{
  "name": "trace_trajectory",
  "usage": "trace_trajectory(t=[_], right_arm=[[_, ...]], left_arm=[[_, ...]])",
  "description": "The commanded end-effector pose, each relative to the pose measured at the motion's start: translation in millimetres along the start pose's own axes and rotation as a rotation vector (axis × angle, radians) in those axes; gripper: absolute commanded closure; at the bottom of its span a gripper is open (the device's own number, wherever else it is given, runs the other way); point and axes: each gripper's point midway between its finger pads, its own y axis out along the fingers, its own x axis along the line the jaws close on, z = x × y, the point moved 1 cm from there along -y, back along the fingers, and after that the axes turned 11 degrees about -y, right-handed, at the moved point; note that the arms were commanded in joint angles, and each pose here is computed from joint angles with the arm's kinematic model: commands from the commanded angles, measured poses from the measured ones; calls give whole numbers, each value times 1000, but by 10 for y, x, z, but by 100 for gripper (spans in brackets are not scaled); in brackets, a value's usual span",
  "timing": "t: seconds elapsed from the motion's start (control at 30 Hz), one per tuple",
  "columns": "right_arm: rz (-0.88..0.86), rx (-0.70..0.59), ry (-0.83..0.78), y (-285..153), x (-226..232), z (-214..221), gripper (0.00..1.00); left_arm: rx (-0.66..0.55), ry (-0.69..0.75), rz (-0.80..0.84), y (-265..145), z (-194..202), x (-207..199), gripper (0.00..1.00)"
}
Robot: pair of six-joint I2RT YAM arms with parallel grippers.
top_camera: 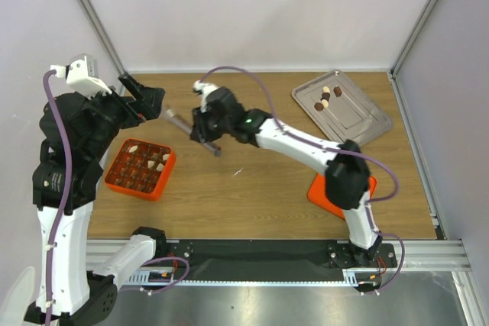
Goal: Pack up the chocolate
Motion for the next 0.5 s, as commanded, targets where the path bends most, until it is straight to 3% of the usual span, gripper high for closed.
trace_trajectory(t=[0.0, 0.13, 0.47], right_arm=[[-131, -73, -95, 94, 514, -315, 66], [-221, -30, -159, 312, 915, -107, 66], [-260, 57, -156, 659, 1072, 382, 66]], left_arm=[[-81, 16, -48, -81, -171, 65, 0], [-101, 17, -64, -90, -200, 96, 0], [-89, 28, -67, -4, -174, 112, 0]])
